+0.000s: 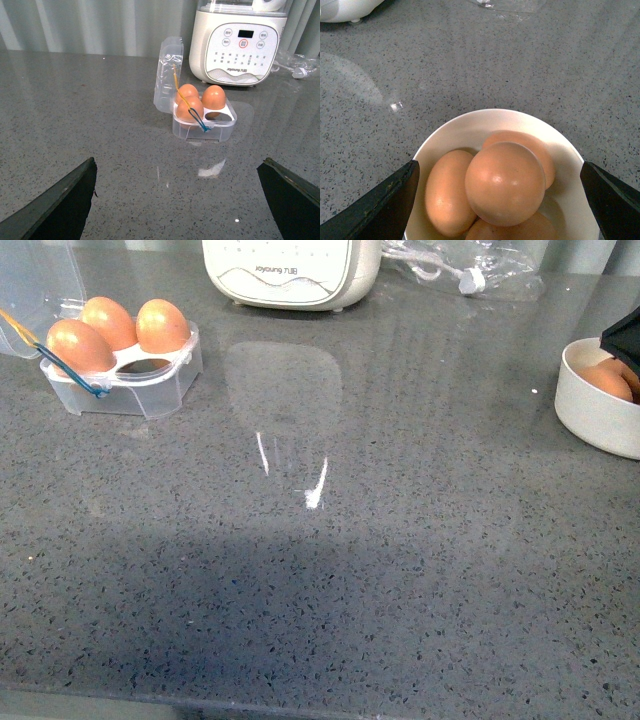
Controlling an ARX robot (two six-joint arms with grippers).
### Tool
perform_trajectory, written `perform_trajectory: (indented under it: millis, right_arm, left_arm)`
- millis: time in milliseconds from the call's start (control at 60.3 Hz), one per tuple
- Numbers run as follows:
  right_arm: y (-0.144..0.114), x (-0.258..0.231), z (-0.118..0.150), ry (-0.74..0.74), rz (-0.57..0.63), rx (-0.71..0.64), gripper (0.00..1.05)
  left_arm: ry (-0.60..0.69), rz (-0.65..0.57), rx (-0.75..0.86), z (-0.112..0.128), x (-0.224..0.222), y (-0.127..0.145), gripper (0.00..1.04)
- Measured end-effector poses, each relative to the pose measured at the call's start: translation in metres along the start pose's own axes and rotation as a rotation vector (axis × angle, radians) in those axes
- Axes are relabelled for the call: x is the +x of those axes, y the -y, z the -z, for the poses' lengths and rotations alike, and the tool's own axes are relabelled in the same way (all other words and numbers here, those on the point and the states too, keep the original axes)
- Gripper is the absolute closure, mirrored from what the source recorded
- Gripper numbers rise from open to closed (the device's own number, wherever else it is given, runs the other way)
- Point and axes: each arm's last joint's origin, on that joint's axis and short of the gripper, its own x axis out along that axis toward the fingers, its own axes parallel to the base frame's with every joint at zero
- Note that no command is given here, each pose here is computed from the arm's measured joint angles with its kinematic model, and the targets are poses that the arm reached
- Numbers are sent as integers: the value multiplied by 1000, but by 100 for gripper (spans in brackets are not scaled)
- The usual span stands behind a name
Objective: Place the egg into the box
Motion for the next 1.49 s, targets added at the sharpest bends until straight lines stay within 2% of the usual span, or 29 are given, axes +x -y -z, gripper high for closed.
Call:
perform_trajectory:
  millis: [332, 465, 697, 929, 1128, 1311, 1410, 1493]
  right_arm:
    - [4, 8, 7, 8, -11, 13, 9]
    - [4, 8, 9, 5, -11, 13, 31]
    - [6, 7, 12, -1, -12, 17, 61]
    - [8, 1, 11, 7, -9, 17, 64]
    - [1, -20, -12, 89, -11, -16, 64]
    - [-33, -26, -41, 202, -136, -66, 64]
    - [-74, -25, -53, 237, -365, -118, 64]
    - [-95, -22, -52, 229, -497, -152, 64]
  left_arm:
    - [0, 0, 0, 0, 0, 0, 7]
    - [0, 0, 0, 0, 0, 0, 7]
    - [0, 0, 0, 0, 0, 0, 7]
    - [0, 0, 0, 0, 0, 0, 7]
    - [0, 0, 0, 0, 0, 0, 7]
    - [0, 0, 0, 0, 0, 0, 7]
    - [0, 0, 0, 0, 0, 0, 7]
    - [0, 0, 0, 0, 0, 0, 7]
